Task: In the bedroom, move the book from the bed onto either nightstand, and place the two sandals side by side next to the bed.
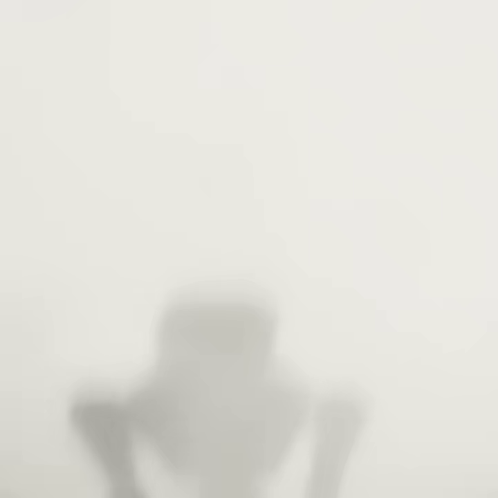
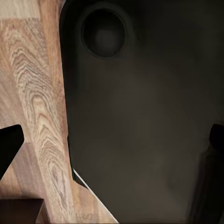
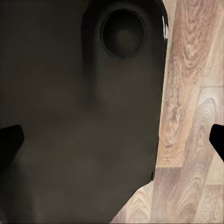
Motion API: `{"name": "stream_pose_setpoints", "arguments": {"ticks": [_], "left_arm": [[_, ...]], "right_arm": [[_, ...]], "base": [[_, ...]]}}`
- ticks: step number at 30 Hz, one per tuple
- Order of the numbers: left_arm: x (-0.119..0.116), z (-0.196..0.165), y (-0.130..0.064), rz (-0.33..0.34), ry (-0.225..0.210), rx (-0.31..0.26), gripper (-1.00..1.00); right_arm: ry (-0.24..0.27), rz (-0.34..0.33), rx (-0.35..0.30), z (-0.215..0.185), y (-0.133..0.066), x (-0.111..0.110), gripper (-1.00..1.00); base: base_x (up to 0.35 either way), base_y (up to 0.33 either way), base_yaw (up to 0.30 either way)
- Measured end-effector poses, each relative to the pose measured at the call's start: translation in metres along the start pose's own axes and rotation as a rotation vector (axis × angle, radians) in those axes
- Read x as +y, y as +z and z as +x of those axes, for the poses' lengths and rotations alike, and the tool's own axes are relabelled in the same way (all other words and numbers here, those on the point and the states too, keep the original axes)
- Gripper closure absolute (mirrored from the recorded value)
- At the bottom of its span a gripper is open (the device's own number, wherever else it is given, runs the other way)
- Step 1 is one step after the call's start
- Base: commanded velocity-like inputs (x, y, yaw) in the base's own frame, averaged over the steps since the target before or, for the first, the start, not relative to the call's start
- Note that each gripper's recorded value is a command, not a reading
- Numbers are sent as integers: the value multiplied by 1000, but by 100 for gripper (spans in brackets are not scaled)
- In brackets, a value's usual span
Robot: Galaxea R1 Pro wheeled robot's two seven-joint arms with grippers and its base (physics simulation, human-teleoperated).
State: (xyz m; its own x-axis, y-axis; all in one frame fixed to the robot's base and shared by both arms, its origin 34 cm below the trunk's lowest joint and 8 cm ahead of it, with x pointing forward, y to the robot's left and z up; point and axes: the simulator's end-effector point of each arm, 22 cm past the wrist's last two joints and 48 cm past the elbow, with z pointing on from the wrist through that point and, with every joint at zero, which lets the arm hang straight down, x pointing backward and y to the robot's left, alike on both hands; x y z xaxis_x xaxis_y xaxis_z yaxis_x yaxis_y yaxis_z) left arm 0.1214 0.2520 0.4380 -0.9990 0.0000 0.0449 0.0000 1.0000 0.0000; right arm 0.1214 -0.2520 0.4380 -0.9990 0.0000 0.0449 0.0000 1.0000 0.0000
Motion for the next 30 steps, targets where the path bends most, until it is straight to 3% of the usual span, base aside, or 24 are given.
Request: {"name": "stream_pose_setpoints", "arguments": {"ticks": [4, 10, 19, 30], "left_arm": [[-7, -13, 0, 13, -7, -31, -100], [-7, -14, 0, 13, -7, -33, -100], [-16, -41, -2, 24, -9, -99, -100], [-17, -45, -2, 26, -9, -108, -100]], "right_arm": [[-3, -10, 0, -2, 0, 5, -100], [-3, -9, 0, -2, 0, 5, -100], [-2, -9, 0, -2, 0, 4, -100], [-2, -8, 0, -2, 0, 4, -100]], "base": [[0, 0, 0], [0, 0, 0], [0, 0, 0], [0, 0, 0]]}}
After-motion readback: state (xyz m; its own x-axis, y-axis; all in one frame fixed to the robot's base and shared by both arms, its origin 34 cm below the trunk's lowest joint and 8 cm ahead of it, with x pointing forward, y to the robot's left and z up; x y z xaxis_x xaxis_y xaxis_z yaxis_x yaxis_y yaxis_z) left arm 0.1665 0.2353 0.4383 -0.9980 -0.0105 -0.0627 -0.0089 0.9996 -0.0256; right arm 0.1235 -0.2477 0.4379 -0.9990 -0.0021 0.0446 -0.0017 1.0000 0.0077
